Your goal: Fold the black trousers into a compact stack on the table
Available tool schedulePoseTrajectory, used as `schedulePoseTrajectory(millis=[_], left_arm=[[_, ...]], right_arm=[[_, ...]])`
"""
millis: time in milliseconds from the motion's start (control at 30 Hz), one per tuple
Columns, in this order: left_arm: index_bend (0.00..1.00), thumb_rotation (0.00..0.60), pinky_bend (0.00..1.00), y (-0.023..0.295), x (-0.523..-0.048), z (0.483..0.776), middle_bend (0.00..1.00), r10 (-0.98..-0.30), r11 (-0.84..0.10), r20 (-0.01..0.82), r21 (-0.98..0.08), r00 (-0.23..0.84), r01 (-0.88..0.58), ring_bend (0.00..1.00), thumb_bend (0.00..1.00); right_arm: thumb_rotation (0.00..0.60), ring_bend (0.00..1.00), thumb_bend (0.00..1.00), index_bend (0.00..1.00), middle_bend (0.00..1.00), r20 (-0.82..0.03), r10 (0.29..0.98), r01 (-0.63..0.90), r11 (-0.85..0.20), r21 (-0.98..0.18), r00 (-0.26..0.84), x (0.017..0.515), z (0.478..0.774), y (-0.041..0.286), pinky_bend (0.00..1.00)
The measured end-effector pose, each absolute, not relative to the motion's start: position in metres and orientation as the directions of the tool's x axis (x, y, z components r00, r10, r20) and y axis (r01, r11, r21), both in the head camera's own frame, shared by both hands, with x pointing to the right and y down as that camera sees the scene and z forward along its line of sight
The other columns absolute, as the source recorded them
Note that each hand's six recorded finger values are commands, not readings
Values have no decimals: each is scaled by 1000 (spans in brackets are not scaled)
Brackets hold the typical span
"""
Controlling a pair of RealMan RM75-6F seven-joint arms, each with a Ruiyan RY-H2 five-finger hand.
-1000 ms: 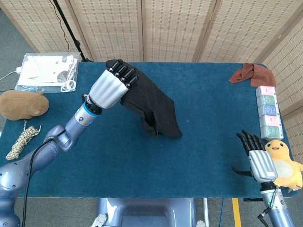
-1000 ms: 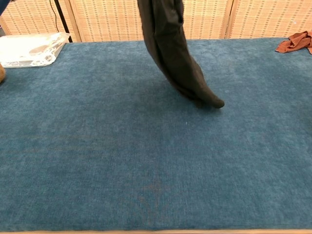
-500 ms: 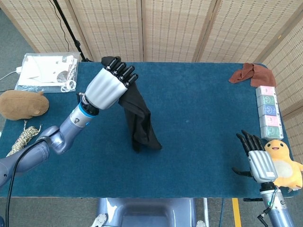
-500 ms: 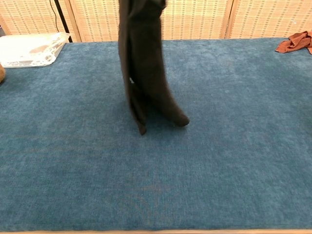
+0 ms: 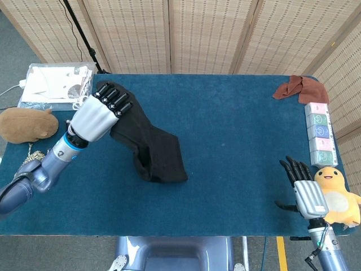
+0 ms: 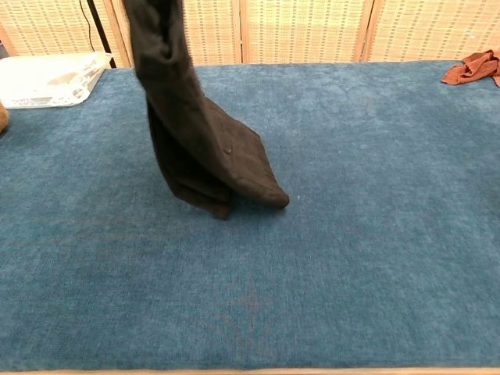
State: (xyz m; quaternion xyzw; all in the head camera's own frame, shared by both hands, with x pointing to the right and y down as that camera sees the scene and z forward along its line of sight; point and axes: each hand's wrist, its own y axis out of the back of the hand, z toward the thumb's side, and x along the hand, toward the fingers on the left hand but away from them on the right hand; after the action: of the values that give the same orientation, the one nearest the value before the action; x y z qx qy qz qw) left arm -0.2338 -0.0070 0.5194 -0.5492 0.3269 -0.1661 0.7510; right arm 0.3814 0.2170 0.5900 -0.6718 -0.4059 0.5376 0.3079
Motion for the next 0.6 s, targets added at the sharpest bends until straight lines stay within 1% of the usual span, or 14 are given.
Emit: schedulePoseTrajectory(millis=[267, 400, 600], left_arm=[[602, 600, 452, 19, -294, 544, 559, -634, 290, -210, -957, 744, -23, 550, 837], [602, 600, 452, 28, -314, 556, 559, -641, 261, -166, -965, 749, 10, 550, 837], [602, 600, 452, 47, -344, 579, 559, -658, 207, -71, -974, 750, 89, 550, 836]], right_arm=[[600, 0, 31, 0, 0, -481, 871, 209, -491, -846, 99, 379, 593, 218, 0], [600, 0, 31, 0, 0, -485, 869, 205, -495, -845, 100, 378, 594, 219, 0], [600, 0, 30, 0, 0, -491, 865, 200, -501, -842, 101, 377, 596, 221, 0]])
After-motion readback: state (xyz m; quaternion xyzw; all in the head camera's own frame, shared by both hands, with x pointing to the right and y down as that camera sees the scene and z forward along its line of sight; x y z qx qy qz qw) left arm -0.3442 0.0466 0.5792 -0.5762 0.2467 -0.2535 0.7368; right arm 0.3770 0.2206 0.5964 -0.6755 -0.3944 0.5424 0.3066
